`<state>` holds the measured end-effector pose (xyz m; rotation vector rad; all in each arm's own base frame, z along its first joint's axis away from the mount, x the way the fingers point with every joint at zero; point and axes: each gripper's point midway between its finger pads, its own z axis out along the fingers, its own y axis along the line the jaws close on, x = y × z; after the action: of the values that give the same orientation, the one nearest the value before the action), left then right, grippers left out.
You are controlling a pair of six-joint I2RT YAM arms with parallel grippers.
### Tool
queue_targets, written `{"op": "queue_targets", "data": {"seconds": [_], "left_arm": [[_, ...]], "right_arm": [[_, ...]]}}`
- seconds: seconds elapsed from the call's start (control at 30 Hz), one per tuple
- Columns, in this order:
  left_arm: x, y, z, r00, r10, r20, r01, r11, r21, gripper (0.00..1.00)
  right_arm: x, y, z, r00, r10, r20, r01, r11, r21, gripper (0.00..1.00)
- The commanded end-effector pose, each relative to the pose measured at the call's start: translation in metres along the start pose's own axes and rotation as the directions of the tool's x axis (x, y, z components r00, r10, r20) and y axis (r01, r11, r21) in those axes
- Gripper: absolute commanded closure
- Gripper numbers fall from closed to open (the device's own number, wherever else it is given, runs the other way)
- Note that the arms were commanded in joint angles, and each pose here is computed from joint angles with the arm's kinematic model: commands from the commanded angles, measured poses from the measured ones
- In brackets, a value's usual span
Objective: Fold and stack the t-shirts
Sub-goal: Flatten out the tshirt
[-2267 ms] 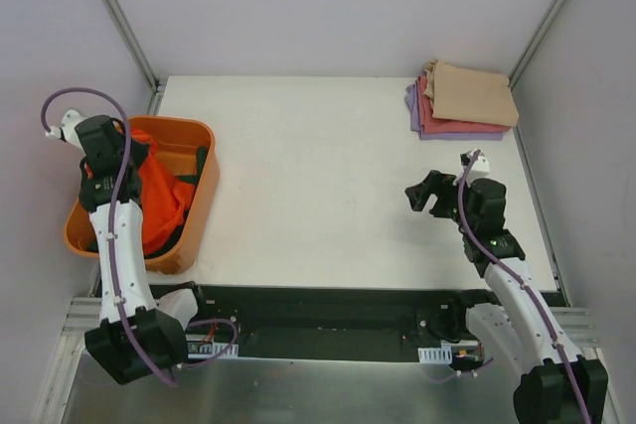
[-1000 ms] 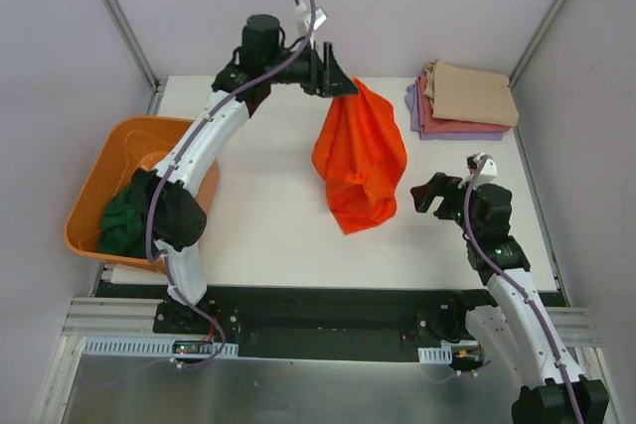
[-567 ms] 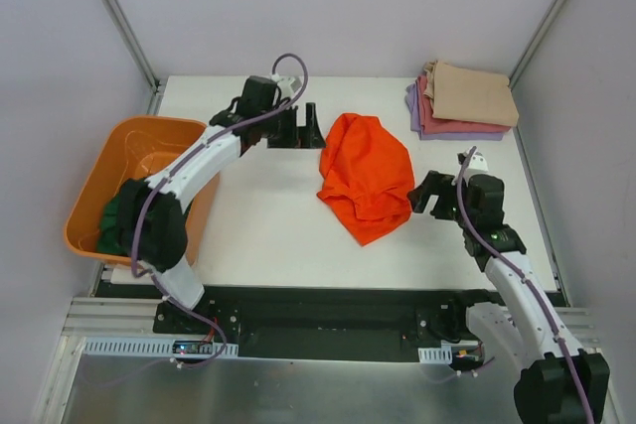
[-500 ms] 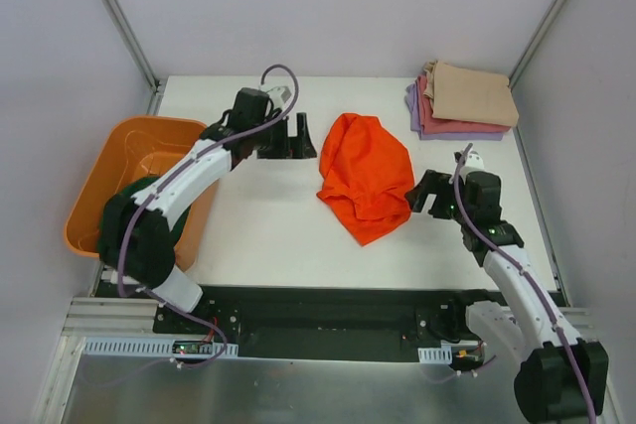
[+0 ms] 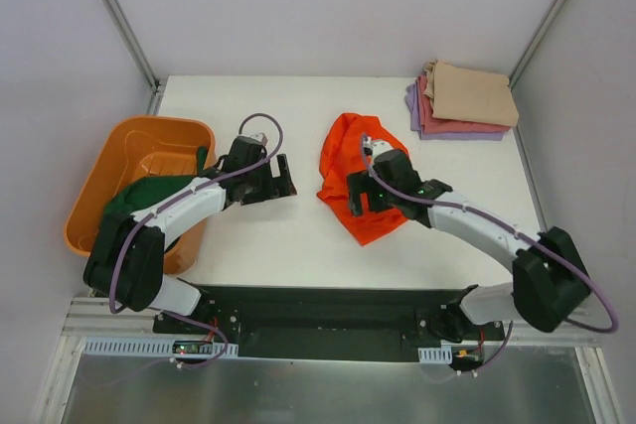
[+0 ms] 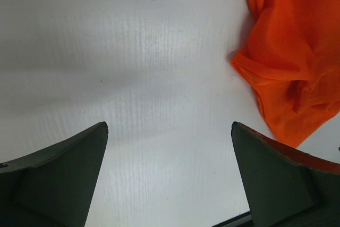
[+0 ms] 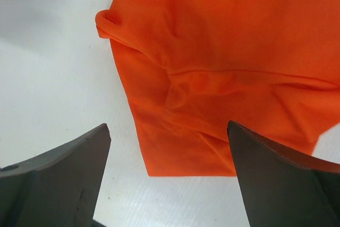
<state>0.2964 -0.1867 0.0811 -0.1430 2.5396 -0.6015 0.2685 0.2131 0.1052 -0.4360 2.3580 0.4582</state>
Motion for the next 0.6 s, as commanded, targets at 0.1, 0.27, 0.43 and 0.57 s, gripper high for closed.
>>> {"op": "queue_targets", "data": {"seconds": [0.1, 0.27, 0.43, 0.57], "left_arm": [[-0.020, 0.006, 0.000, 0.993, -0.034, 0.114, 0.039, 0.998, -0.043, 0.01], [-0.020, 0.008, 0.000, 0.993, -0.034, 0.117, 0.040, 0.998, -0.050, 0.01], [-0.019, 0.006, 0.000, 0.993, -0.033, 0.111, 0.037, 0.999, -0.039, 0.01], [-0.019, 0.005, -0.001, 0.993, -0.034, 0.109, 0.038, 0.999, -0.031, 0.01]], "right_arm": [[0.002, 0.004, 0.032, 0.997, -0.009, -0.080, 0.028, 0.970, 0.242, 0.21], [0.018, 0.005, 0.046, 0.990, 0.033, -0.141, 0.005, 0.966, 0.259, 0.36], [0.030, 0.004, 0.055, 0.983, 0.050, -0.177, 0.001, 0.961, 0.277, 0.39], [0.032, 0.007, 0.063, 0.982, 0.068, -0.179, -0.017, 0.962, 0.272, 0.44]]}}
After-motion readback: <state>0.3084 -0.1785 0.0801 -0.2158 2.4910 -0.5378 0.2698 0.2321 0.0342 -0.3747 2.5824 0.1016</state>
